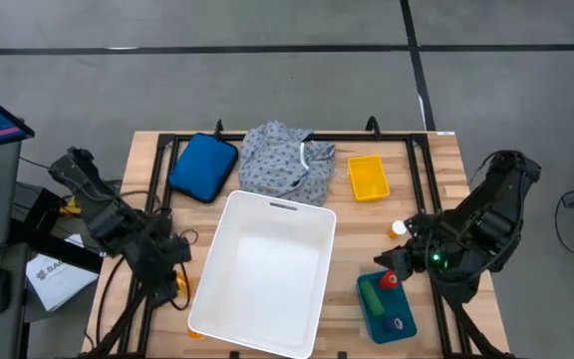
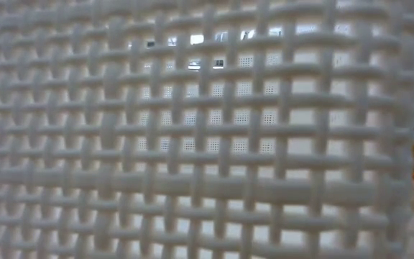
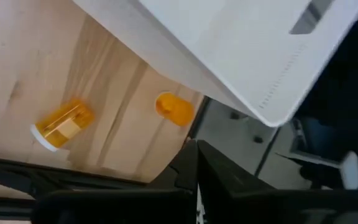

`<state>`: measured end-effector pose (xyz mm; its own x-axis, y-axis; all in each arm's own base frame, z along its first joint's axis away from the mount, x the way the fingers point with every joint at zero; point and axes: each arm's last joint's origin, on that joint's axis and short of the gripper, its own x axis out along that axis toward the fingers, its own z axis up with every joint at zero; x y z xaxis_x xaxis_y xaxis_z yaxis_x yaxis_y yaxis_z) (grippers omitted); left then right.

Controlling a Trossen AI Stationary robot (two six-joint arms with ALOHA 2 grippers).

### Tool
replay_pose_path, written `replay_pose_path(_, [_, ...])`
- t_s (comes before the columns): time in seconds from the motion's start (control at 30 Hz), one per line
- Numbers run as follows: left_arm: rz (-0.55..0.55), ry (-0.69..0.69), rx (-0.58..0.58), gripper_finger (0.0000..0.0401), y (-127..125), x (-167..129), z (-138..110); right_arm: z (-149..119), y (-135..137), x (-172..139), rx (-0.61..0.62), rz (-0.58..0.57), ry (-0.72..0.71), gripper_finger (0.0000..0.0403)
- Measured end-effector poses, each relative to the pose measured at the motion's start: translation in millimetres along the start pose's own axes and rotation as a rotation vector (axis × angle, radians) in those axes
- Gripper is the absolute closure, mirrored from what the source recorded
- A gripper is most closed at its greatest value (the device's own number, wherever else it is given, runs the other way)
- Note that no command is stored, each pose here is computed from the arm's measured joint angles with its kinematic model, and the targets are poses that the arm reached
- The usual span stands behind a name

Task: Pick & place medical supplies in basket/bin
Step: Adjust the white laundry bin

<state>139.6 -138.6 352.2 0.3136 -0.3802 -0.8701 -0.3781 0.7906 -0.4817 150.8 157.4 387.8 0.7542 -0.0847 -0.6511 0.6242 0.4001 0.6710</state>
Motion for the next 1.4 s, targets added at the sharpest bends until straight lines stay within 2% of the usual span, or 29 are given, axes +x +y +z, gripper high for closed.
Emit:
replay_pose_path(0.23, [0.119, 0.045, 0.026, 0.0401, -14, 38, 7, 15, -2, -10, 0.015, 0.054, -0.074, 0.0211])
replay_pose_path(0.33, [0.137, 0.052, 0.041, 0.0401, -22, 55, 10, 20, -4, -15, 0.017, 0.073, -0.089, 0.0211])
replay_pose_path(0.87, [-0.052, -0.029, 0.044, 0.0401, -62, 110, 27, 17, -5, -23, -0.033, 0.111, -0.071, 0.0211])
replay_pose_path(0.97, [-0.04, -0.038, 0.035, 0.0401, -63, 120, 32, 16, -5, -24, -0.04, 0.116, -0.064, 0.0211])
replay_pose_path(1.27, [-0.068, -0.156, 0.04, 0.0401, -62, 117, 54, 15, -5, -25, -0.041, 0.118, -0.061, 0.0211])
replay_pose_path(1.4, [-0.038, -0.161, 0.044, 0.0401, -56, 106, 51, 15, -5, -25, -0.039, 0.12, -0.06, 0.0211])
